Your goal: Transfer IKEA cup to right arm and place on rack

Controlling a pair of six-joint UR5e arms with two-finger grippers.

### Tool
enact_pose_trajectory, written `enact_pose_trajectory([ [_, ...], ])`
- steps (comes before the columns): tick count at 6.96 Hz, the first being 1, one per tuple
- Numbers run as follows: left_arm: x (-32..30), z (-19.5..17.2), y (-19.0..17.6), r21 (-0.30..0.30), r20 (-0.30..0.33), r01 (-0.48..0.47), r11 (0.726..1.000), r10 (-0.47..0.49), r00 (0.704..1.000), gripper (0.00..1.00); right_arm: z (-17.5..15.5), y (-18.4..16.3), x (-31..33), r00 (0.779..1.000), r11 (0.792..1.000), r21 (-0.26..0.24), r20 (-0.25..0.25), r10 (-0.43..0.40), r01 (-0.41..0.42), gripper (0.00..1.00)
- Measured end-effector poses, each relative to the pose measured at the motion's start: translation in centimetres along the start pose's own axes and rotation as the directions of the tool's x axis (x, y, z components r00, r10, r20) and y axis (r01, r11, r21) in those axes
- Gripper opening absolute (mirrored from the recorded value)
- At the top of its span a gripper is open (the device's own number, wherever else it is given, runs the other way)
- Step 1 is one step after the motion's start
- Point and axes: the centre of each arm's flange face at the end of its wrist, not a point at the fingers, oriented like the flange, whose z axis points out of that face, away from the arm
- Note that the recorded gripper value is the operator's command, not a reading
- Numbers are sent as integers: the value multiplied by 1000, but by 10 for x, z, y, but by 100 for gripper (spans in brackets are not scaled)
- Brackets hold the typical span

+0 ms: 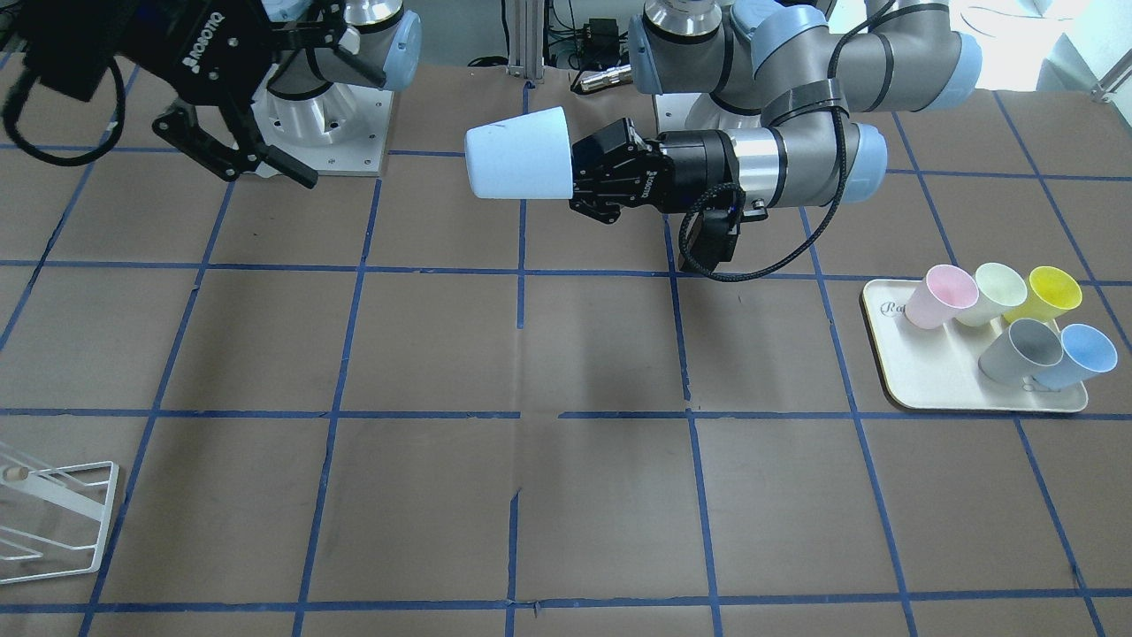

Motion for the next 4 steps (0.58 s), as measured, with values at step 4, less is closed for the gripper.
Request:
enact_pose_trajectory([
  [4, -4, 14, 4, -28, -20, 13, 1000, -14, 1000, 0, 21, 8, -12, 875, 872, -77, -71, 478, -483, 100],
])
